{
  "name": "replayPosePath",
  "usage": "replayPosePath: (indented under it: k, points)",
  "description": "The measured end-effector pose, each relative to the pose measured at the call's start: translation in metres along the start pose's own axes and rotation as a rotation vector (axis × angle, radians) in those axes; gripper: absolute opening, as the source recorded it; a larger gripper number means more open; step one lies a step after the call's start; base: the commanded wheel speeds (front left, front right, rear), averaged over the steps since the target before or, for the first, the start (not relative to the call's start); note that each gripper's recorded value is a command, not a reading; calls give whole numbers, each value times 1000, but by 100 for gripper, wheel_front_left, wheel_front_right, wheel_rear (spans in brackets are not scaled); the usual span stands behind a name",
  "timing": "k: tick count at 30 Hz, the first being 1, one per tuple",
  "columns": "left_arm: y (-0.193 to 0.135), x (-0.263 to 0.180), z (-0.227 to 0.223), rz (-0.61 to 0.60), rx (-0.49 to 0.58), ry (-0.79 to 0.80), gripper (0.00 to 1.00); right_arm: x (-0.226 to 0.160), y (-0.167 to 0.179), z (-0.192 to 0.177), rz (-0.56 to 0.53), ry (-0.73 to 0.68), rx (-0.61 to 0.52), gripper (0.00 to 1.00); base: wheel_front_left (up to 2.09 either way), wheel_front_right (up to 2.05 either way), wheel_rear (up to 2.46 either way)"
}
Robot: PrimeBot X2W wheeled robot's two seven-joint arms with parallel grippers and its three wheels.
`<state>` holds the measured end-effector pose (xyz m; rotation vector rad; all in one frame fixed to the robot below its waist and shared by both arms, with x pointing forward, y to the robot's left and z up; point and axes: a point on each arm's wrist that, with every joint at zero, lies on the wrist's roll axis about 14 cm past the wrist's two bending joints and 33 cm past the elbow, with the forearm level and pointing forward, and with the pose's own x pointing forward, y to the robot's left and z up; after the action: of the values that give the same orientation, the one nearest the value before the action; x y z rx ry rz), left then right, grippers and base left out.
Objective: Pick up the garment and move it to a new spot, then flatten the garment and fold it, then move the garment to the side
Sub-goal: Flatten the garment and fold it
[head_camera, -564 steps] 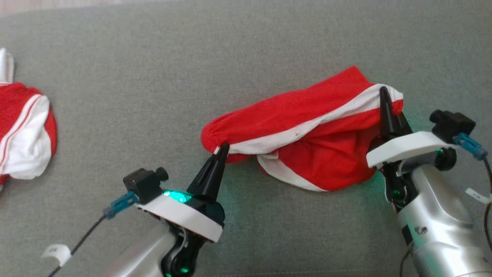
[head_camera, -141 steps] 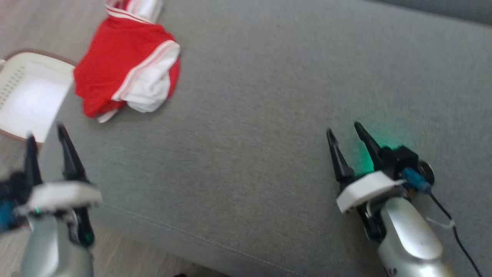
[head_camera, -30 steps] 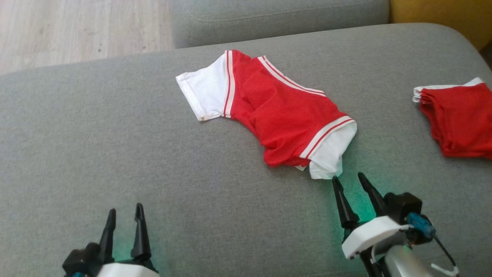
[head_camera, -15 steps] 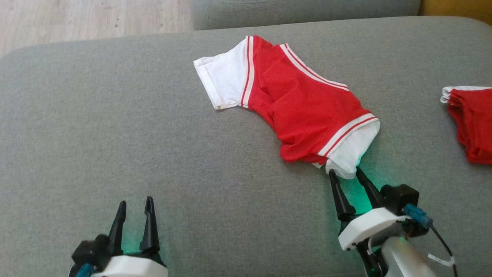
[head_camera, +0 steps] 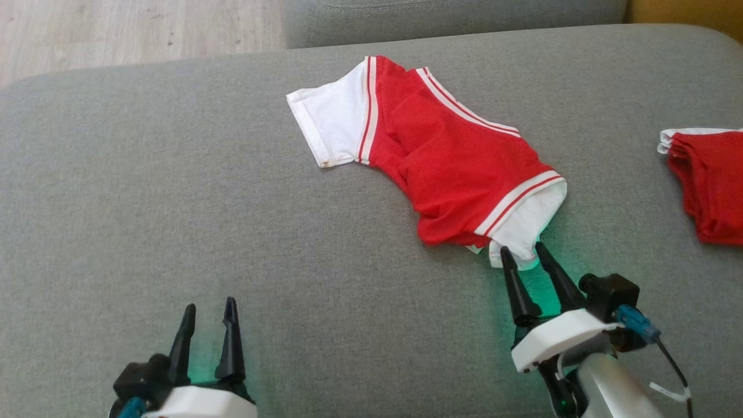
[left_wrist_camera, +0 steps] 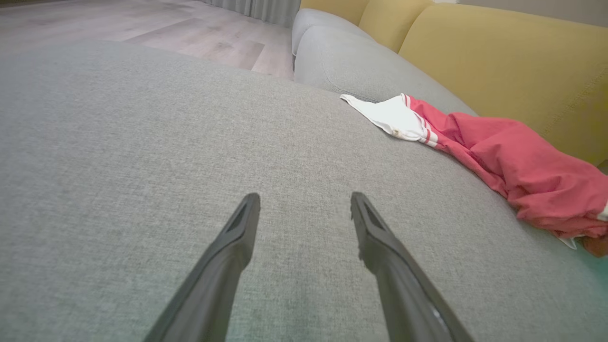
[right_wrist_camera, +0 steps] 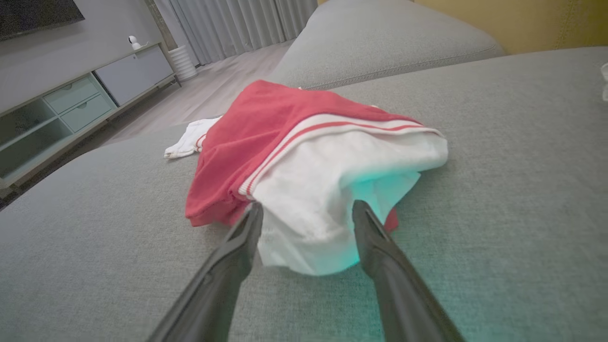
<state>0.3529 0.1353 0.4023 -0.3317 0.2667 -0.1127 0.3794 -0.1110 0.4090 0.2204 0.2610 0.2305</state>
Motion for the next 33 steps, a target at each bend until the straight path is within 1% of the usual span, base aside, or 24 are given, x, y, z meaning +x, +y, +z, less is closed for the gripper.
replayPosePath:
  k: [1, 2, 3, 5, 8, 10, 13, 16, 19, 22, 24, 28, 29, 31, 33]
  points:
    - [-1, 0, -1, -4, 1, 3, 100, 0, -1, -1, -2, 3, 0, 60, 0, 0, 0]
    - [-2, 0, -2, -7, 1, 7, 100, 0, -1, -1, -2, 4, 0, 33, 0, 0, 0]
    - [-3, 0, -3, -9, 1, 10, 100, 0, -1, -2, -2, 6, 0, 0, 0, 0, 0]
    - [-3, 1, -4, -10, 1, 13, 100, 1, -1, -2, -4, 9, 1, 0, 0, 0, 0]
    - [-3, 3, 0, -13, 2, 4, 100, 5, -3, 8, -6, -24, 3, 0, 0, 0, 0]
    - [-3, 3, 1, -14, 1, -2, 100, 10, 0, 27, 2, -82, 1, 0, 0, 0, 0]
    - [-2, 2, 3, -9, -5, -7, 100, 21, 12, 78, 46, -226, -17, 0, 0, 0, 0]
    - [-2, -1, 5, -7, -8, -15, 100, 32, 42, 142, 140, -390, -80, 0, 0, 0, 0]
    - [0, -5, 8, 2, -32, -29, 100, 36, 83, 211, 261, -557, -180, 0, 0, 0, 0]
    - [-1, -11, 9, 3, -45, -38, 100, 38, 127, 263, 379, -672, -287, 0, 0, 0, 0]
    - [-1, -16, 8, 8, -52, -39, 100, 40, 157, 285, 455, -718, -356, 0, 0, 0, 0]
    - [3, -30, 3, 31, -73, -35, 100, 47, 207, 316, 554, -767, -428, 0, 0, 0, 0]
    - [3, -30, 3, 31, -73, -35, 100, 47, 207, 316, 554, -767, -428, 0, 0, 0, 0]
    - [6, -37, 2, 46, -82, -39, 100, 51, 225, 334, 572, -801, -455, 0, 0, 0, 0]
    - [11, -45, 2, 69, -93, -48, 100, 55, 236, 356, 567, -839, -448, 0, 0, 0, 0]
